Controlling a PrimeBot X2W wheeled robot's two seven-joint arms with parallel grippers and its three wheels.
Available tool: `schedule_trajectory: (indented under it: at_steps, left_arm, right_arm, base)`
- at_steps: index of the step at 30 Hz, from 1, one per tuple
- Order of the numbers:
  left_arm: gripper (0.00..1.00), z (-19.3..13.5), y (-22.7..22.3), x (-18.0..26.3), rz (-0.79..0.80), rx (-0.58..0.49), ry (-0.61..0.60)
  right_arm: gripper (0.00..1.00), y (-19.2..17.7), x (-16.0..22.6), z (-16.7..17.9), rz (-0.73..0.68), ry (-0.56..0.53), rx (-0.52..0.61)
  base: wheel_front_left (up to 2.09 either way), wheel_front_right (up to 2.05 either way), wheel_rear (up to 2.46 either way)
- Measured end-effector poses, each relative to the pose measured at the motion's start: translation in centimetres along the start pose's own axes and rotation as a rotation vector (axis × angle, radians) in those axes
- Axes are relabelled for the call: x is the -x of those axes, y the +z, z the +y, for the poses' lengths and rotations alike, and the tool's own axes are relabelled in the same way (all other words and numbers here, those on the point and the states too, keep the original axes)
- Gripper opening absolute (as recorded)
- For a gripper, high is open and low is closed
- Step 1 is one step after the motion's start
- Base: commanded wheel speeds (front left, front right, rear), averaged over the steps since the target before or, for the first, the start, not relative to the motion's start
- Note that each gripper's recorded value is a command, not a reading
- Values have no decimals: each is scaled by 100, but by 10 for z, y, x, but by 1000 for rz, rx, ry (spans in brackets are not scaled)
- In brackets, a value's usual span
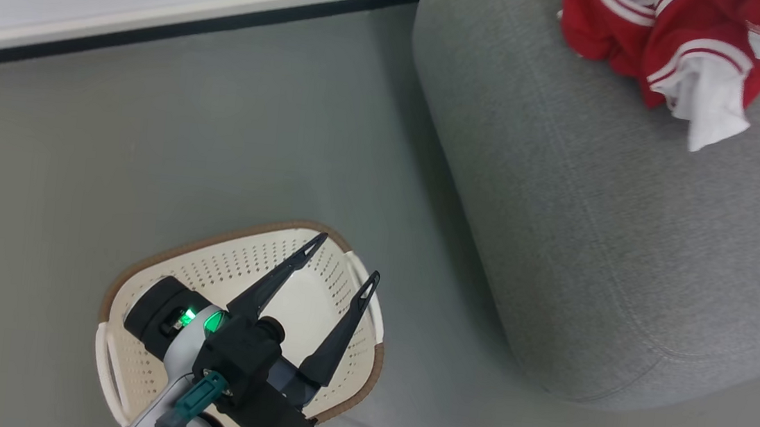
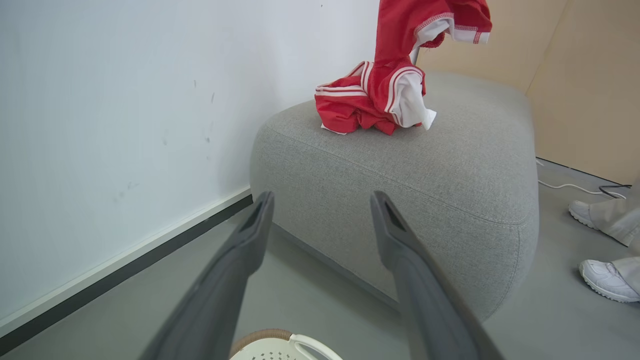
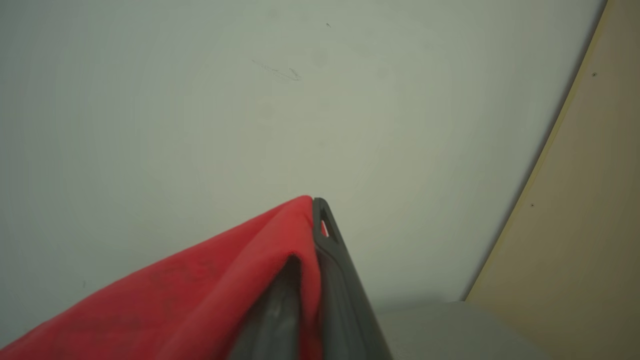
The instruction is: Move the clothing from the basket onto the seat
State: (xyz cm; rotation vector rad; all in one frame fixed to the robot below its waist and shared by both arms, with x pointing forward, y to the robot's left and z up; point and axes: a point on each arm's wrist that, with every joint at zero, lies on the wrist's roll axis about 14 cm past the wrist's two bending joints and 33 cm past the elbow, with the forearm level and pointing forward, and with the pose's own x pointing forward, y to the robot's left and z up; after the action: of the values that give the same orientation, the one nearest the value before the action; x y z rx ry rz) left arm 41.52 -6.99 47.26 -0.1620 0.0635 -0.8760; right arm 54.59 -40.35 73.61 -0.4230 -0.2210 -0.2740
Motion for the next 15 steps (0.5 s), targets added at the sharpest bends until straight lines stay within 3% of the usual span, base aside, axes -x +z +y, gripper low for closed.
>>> schedule_trajectory:
  at_steps: [8,15]
  left_arm:
    - [100,29,-21,10,55,9,64]
    - [100,32,-27,9,70,22,64]
  right_arm:
    - [0,-56,-17,32,106,2,-8]
    - [0,-134,5,48,294,-2,-9]
  base:
    - [0,0,0]
    - [0,0,0]
